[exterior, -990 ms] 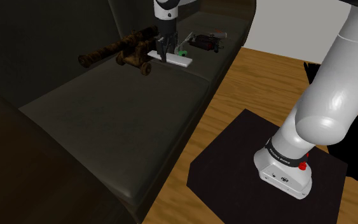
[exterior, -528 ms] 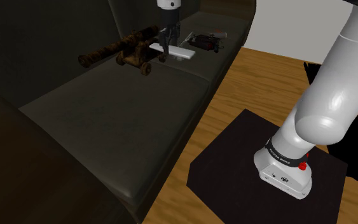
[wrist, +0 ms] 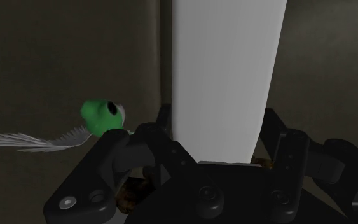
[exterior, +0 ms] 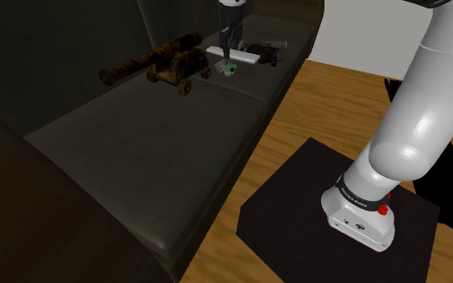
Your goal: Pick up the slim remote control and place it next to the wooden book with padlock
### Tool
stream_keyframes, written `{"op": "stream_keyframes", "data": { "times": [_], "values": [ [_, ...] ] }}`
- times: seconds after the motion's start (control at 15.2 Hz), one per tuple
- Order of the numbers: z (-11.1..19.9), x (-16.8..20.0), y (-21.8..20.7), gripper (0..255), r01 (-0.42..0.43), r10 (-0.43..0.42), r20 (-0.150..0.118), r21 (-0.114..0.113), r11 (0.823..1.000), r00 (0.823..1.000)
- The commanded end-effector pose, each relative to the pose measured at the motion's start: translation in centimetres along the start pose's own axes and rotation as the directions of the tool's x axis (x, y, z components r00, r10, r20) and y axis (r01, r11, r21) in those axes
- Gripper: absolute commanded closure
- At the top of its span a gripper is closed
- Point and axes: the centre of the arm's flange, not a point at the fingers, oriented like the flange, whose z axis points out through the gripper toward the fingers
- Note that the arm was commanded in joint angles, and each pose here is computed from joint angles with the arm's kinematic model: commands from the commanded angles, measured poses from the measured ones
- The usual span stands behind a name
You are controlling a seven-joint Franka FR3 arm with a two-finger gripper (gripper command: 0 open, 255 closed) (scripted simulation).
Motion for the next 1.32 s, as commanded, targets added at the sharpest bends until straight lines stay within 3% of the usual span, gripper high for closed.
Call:
{"op": "stream_keyframes", "data": {
  "times": [0.0, 0.92, 1.25],
  "values": [
    [-0.1, -0.5, 2.5, 255, 0.002, -0.002, -0.001, 0.0, 1.0, 1.0],
    [0.0, -2.7, 20.5, 255, 0.002, -0.002, -0.001, 0.0, 1.0, 1.0],
    [2.6, -2.7, 20.5, 255, 0.002, -0.002, -0.001, 0.0, 1.0, 1.0]
  ]
}}
